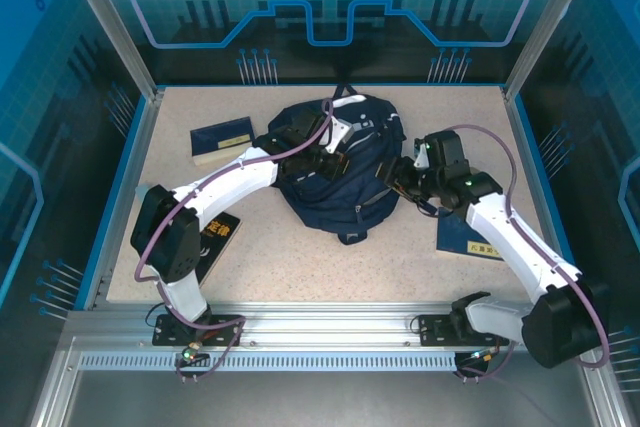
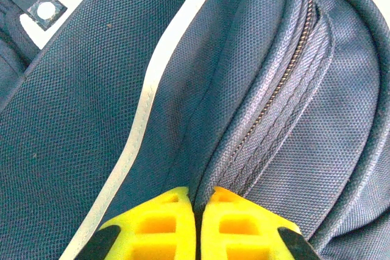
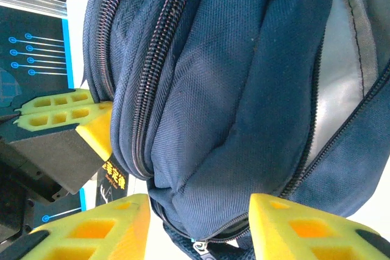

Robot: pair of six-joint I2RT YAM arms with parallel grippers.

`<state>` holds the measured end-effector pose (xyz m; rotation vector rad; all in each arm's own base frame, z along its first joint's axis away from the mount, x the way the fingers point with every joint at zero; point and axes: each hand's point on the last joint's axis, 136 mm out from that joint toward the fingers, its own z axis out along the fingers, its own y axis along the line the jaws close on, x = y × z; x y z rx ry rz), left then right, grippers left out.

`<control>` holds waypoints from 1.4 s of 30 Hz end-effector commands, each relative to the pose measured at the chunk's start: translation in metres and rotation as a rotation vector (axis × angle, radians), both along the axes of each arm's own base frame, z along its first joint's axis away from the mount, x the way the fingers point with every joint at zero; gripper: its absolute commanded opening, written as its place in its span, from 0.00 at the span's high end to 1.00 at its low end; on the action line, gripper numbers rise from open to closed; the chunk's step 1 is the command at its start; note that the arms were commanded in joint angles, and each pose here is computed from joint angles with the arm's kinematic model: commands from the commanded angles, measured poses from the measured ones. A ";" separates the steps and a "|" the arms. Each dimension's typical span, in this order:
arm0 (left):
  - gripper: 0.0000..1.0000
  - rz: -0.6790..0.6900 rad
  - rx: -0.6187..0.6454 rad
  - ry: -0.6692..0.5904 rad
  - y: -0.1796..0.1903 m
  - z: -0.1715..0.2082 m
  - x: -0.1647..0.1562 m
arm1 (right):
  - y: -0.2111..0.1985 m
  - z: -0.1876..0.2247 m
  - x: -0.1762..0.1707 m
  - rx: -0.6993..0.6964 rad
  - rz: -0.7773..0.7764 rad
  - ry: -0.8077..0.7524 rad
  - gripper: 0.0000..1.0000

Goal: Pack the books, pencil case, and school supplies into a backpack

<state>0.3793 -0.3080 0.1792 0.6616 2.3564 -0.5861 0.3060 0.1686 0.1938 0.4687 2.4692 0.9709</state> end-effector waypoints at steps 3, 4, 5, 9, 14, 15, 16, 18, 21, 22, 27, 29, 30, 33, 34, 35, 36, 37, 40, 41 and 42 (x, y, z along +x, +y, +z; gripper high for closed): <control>0.99 -0.023 -0.120 -0.061 -0.007 0.043 -0.004 | 0.011 -0.003 0.004 0.013 0.014 0.040 0.55; 1.00 -0.024 -0.121 -0.058 -0.007 0.043 -0.004 | 0.013 -0.004 0.004 0.015 0.019 0.043 0.56; 0.99 -0.025 -0.124 -0.056 -0.007 0.043 -0.005 | 0.015 -0.005 0.006 0.017 0.026 0.045 0.57; 0.99 -0.040 -0.143 -0.051 -0.009 0.045 -0.009 | 0.028 -0.004 0.011 0.039 0.073 0.021 0.65; 0.85 0.001 -0.168 -0.059 -0.001 0.054 -0.015 | 0.037 -0.005 0.014 0.050 0.107 0.018 0.89; 0.77 0.035 -0.166 -0.056 0.005 0.055 -0.016 | 0.038 -0.005 0.015 0.054 0.110 0.012 0.93; 0.70 0.065 -0.162 -0.051 0.010 0.056 -0.017 | 0.039 -0.003 0.016 0.059 0.112 0.005 0.95; 0.55 0.159 -0.148 -0.020 0.027 0.057 -0.022 | 0.041 0.002 0.019 0.068 0.118 -0.018 0.96; 0.45 0.250 -0.161 0.057 0.045 0.058 -0.041 | 0.047 0.012 0.023 0.086 0.134 -0.056 0.97; 0.43 0.273 -0.176 0.084 0.049 0.057 -0.048 | 0.050 0.015 0.025 0.091 0.142 -0.068 0.98; 0.39 0.332 -0.253 0.223 0.055 0.046 -0.094 | 0.066 0.028 0.031 0.115 0.186 -0.113 0.98; 0.39 0.347 -0.258 0.279 0.052 0.037 -0.111 | 0.074 0.036 0.033 0.126 0.209 -0.138 0.99; 0.39 0.354 -0.255 0.304 0.049 0.031 -0.118 | 0.077 0.038 0.033 0.128 0.219 -0.144 0.99; 0.41 0.372 -0.248 0.362 0.043 0.015 -0.129 | 0.084 0.045 0.033 0.131 0.239 -0.166 0.99; 0.42 0.376 -0.249 0.377 0.040 0.010 -0.131 | 0.086 0.047 0.033 0.131 0.246 -0.172 0.99; 0.43 0.379 -0.249 0.391 0.037 0.005 -0.132 | 0.088 0.048 0.033 0.131 0.251 -0.174 0.99; 0.44 0.379 -0.250 0.402 0.034 0.001 -0.133 | 0.089 0.049 0.033 0.131 0.255 -0.178 0.99; 0.45 0.385 -0.248 0.410 0.031 -0.004 -0.132 | 0.090 0.049 0.032 0.131 0.257 -0.177 0.99; 0.49 0.394 -0.251 0.430 0.024 -0.012 -0.128 | 0.092 0.049 0.031 0.132 0.262 -0.176 0.99; 0.51 0.398 -0.252 0.434 0.022 -0.015 -0.126 | 0.092 0.048 0.031 0.131 0.263 -0.175 0.99; 0.52 0.399 -0.255 0.433 0.020 -0.016 -0.124 | 0.092 0.049 0.031 0.132 0.262 -0.176 0.99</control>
